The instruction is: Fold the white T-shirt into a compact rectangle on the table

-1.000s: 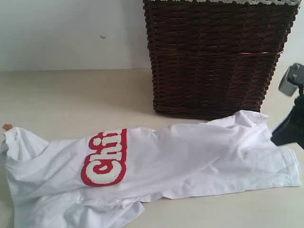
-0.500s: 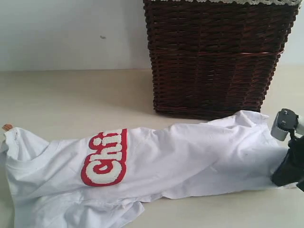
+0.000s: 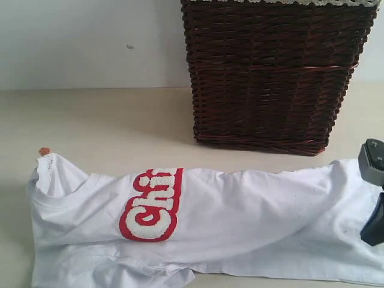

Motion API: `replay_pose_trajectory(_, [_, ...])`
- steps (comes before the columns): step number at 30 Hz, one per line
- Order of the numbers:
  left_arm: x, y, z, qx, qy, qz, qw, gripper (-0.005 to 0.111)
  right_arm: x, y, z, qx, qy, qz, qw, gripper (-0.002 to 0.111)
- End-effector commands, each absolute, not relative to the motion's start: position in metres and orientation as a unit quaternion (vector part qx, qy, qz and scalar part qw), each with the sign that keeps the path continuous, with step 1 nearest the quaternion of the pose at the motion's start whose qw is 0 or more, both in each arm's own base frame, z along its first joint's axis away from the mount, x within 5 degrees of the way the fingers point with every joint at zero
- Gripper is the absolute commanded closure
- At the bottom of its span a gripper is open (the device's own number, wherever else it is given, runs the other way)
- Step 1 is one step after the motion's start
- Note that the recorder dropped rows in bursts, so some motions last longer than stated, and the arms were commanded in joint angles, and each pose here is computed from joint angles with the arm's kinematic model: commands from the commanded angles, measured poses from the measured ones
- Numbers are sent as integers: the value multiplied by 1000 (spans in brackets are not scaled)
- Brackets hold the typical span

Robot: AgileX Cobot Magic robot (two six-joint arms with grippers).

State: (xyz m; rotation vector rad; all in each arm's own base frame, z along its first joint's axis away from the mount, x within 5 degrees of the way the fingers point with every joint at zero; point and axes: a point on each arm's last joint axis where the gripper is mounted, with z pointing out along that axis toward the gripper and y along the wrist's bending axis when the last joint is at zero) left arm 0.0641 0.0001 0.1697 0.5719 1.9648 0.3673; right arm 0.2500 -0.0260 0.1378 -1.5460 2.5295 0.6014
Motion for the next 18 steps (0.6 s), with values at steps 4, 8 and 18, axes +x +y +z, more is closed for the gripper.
replay_pose_trajectory(4, [64, 0, 171, 230, 814, 149, 512, 97, 280, -15, 145, -389, 873, 194, 220, 108])
replay_pose_trajectory(8, [64, 0, 171, 230, 814, 149, 512, 97, 292, -17, 132, -323, 895, 192, 240, 108])
replay_pose_trajectory(18, [64, 0, 171, 230, 814, 149, 512, 97, 307, -37, 105, -242, 934, 94, 245, 108])
